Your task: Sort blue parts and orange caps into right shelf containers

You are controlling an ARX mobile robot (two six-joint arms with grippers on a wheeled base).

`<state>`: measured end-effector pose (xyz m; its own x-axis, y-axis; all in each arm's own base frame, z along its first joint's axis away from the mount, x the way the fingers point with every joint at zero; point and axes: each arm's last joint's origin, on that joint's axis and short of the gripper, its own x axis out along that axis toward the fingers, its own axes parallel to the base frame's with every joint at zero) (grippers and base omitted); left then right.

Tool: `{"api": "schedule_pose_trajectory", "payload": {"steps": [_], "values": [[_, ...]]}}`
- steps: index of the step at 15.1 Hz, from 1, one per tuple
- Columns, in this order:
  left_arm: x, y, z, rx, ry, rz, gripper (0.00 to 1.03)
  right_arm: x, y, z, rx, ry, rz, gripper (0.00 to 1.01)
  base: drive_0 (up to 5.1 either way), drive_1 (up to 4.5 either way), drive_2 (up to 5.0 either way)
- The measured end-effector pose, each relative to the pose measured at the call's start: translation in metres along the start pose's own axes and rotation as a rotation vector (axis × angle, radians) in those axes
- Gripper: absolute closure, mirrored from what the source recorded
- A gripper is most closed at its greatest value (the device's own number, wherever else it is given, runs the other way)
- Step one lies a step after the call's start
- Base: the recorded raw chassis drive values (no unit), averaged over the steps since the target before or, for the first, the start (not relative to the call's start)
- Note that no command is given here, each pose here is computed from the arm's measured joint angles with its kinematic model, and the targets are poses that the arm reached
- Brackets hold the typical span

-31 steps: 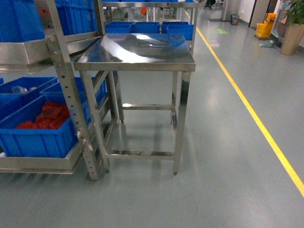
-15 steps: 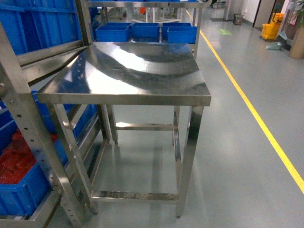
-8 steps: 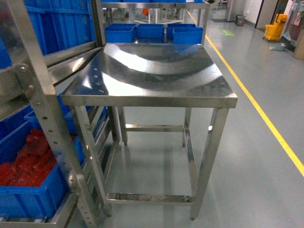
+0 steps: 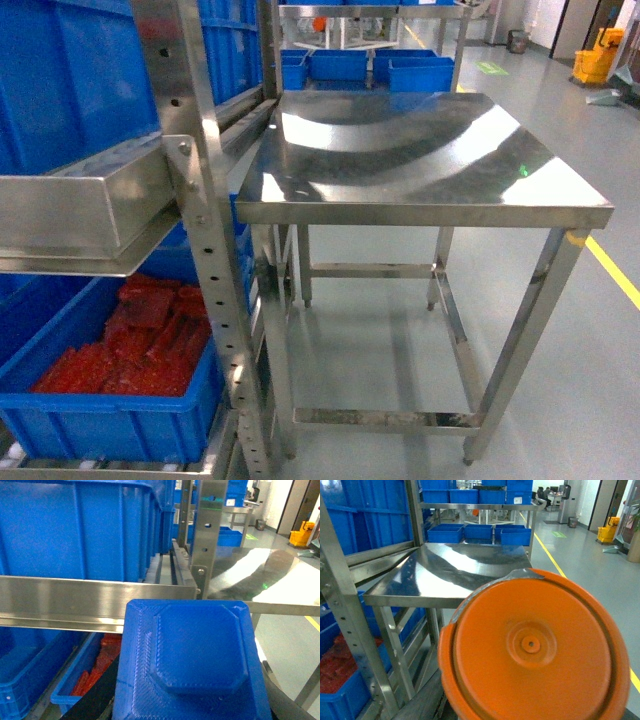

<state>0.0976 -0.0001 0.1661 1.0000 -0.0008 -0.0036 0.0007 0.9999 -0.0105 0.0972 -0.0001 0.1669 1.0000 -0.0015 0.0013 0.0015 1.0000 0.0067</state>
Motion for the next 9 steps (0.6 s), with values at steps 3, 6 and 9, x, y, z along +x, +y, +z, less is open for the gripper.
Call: {"api": "schedule_pose_trajectory", "payload": {"steps": [3,6,9], "values": [[0.0,0.0,-0.0001,0.0,0.001,0.0,0.61,0.0,0.0,0.0,0.0,0.0,0.0,0.58,-5.1,2.35,2.3],[0.0,0.0,0.0,0.0,0.0,0.0,0.61,0.0,0.0,0.0,0.0,0.0,0.0,0.58,-5.1,2.36,2.4],[0.0,0.0,-0.0002,0.0,0.002,0.0,0.61,0.0,0.0,0.0003,0.0,-0.003,0.001,0.58,-5.1,2.39,2.4]]}}
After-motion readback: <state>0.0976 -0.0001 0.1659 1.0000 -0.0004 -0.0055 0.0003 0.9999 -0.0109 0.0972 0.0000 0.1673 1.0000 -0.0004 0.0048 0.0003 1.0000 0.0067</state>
